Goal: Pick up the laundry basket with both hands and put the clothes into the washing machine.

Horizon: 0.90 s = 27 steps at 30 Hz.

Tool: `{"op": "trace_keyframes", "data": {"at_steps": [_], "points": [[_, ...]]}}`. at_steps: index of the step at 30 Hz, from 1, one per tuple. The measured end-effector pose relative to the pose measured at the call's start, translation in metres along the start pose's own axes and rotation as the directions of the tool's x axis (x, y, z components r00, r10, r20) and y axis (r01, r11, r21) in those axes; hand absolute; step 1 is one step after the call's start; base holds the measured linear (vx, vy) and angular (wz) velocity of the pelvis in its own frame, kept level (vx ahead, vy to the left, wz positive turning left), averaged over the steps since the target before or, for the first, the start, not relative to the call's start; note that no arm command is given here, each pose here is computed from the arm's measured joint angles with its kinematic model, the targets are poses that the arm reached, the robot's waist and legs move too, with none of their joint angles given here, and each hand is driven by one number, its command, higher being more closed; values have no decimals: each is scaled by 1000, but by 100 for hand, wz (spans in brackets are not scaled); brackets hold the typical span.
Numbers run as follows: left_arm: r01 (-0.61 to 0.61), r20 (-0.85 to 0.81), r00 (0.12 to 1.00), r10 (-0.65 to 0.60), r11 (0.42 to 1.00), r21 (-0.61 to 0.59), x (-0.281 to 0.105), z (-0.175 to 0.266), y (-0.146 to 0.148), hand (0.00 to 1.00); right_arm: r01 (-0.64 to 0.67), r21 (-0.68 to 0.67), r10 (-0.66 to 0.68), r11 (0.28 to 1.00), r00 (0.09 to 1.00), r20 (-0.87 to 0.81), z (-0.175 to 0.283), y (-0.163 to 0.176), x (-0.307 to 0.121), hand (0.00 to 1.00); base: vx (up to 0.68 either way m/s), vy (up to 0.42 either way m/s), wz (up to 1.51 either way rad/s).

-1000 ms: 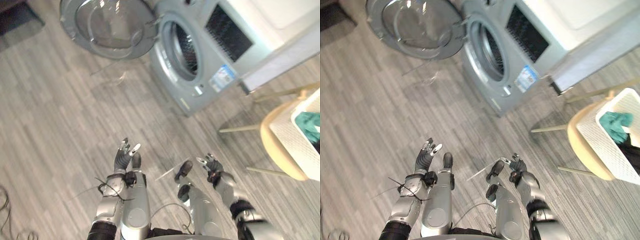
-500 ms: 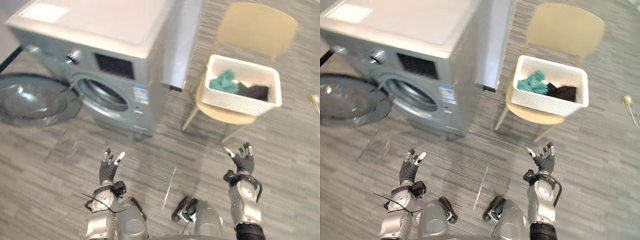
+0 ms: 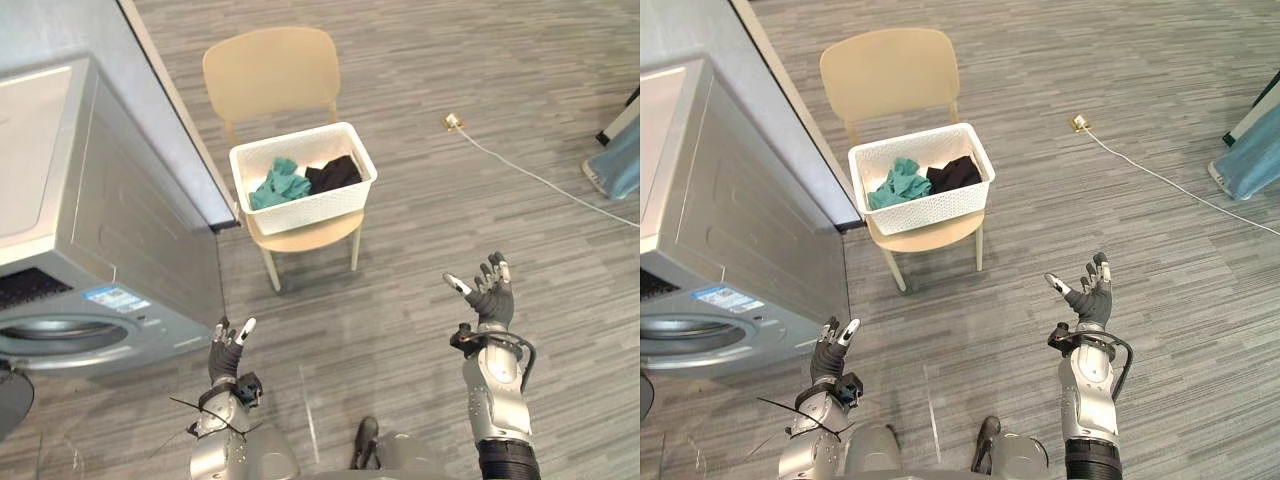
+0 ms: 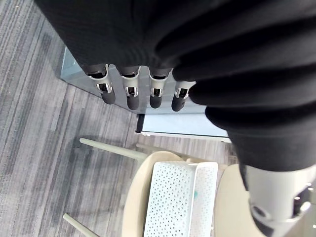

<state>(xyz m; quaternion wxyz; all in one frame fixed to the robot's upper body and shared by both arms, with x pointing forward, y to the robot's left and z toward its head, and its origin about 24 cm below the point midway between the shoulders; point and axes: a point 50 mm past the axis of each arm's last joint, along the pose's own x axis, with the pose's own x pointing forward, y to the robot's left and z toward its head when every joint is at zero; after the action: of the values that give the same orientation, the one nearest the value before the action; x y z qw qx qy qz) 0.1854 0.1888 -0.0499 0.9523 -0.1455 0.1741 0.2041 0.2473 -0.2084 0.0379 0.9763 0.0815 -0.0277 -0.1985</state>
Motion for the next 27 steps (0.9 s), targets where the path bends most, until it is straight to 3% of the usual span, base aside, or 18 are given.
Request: {"op": "trace_keyframes", "data": {"at_steps": [4, 9, 15, 19, 22, 27], "points": [[-11, 3, 1000, 11, 1000, 7, -7, -1, 6, 0, -88, 47, 83, 995, 992, 98, 23, 23, -3, 0, 277, 115, -44], [16, 41, 999, -17, 1000, 18, -12, 8, 3, 0, -231, 130, 219, 964, 971, 100, 23, 67, -16, 0, 345, 137, -47], [103, 92, 990, -111, 991, 84, -17, 23, -6, 0, -271, 118, 266, 955, 962, 58, 12, 67, -27, 0, 245, 7, 32], [103, 80, 991, -109, 991, 84, -13, 21, -7, 0, -288, 106, 283, 952, 957, 57, 12, 68, -27, 0, 254, -205, 87], [88, 27, 996, -91, 991, 100, -10, 9, -4, 0, -290, 72, 286, 954, 956, 59, 11, 68, -27, 0, 276, -294, 98], [77, -45, 996, -74, 995, 64, -19, -13, -9, 0, -322, -157, 341, 934, 934, 110, 23, 62, -15, 0, 252, -293, 56]]}}
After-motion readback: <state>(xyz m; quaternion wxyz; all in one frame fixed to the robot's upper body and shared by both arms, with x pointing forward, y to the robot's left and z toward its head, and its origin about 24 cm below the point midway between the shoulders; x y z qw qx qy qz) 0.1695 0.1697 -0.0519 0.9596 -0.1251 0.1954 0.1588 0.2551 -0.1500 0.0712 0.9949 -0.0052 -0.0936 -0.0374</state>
